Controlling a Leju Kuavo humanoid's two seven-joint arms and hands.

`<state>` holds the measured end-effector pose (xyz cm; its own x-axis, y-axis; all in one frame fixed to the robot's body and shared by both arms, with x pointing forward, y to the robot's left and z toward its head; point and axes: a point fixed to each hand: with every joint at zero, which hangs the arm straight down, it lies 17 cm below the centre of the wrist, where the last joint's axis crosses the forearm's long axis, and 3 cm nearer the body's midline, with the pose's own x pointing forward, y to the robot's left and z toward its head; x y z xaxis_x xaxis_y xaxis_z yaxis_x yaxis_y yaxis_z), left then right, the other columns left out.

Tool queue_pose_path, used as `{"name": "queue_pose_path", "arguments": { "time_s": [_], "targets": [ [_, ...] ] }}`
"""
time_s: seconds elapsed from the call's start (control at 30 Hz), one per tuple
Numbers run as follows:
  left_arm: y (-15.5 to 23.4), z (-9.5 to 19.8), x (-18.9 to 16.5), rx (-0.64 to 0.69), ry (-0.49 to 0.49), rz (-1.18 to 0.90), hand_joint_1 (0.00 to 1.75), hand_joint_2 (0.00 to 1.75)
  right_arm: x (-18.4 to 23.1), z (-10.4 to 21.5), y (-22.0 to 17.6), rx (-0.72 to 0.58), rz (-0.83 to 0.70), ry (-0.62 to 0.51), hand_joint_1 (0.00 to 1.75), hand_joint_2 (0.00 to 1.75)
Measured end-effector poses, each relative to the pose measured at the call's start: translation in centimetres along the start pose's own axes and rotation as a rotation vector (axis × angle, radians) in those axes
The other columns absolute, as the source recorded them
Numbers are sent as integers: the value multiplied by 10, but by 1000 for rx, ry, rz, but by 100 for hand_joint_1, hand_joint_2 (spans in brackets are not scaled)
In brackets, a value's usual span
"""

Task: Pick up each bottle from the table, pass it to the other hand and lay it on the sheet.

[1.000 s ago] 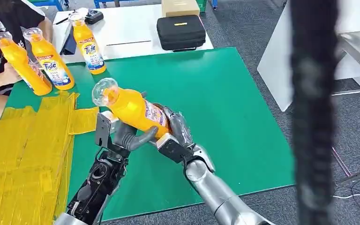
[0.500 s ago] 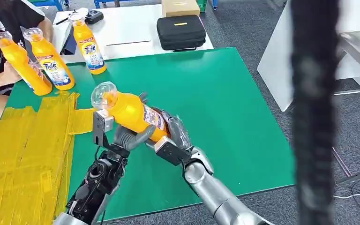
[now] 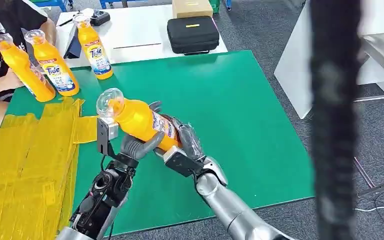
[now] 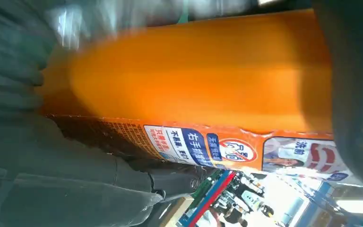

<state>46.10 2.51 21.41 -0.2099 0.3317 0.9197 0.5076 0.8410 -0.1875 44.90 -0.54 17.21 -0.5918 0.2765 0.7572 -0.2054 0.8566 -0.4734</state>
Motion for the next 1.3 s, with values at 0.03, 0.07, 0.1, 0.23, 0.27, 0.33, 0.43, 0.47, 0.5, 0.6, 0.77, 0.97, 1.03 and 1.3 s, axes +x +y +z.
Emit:
{"name": "queue_pose_path", "arguments": {
  "time_s": [0.03, 0.07, 0.1, 0.23, 0.27, 0.33, 0.43, 0.47, 0.5, 0.6, 0.77, 0.97, 1.03, 1.3],
  "targets": [
    [1, 0, 1, 4, -3, 0, 175, 175, 0, 0, 0, 1, 0, 0, 175, 175],
    [2, -1, 3, 11, -7, -2, 175, 175, 0, -1, 0, 1, 0, 0, 175, 175],
    [3, -1, 3, 18, -8, -5, 175, 175, 0, -1, 0, 1, 1, 0, 175, 175],
    [8, 1, 7, 55, -31, -18, 175, 175, 2, 0, 4, 11, -1, -5, 175, 175],
    [9, 2, 8, 63, -38, -24, 175, 175, 3, 0, 4, 13, -3, -5, 175, 175],
    [12, 4, 11, 85, -56, -32, 175, 175, 4, -1, 6, 15, -6, -8, 175, 175],
    [14, 8, 15, 101, -75, -35, 175, 175, 6, 0, 7, 20, -6, -15, 175, 175],
    [15, 8, 17, 105, -80, -36, 175, 175, 7, -1, 8, 22, -7, -17, 175, 175],
    [15, 9, 18, 110, -86, -38, 175, 175, 7, -1, 8, 22, -8, -19, 175, 175],
    [18, 13, 25, 134, -123, -35, 175, 175, 9, -1, 8, 21, -9, -25, 175, 175],
    [31, 21, 52, 202, -215, -15, 175, 175, 16, -7, 6, 9, -18, -43, 0, 175],
    [70, 22, 105, 345, -379, -116, 175, 175, 6, 13, 5, -14, -28, -6, 0, 175],
    [85, 26, 121, 383, -418, -135, 175, 175, 4, 20, -3, -36, -22, 0, 0, 175],
    [129, 41, 154, 488, -489, -127, 175, 175, 13, 25, -36, -123, 9, -31, 0, 175]
  ]
}}
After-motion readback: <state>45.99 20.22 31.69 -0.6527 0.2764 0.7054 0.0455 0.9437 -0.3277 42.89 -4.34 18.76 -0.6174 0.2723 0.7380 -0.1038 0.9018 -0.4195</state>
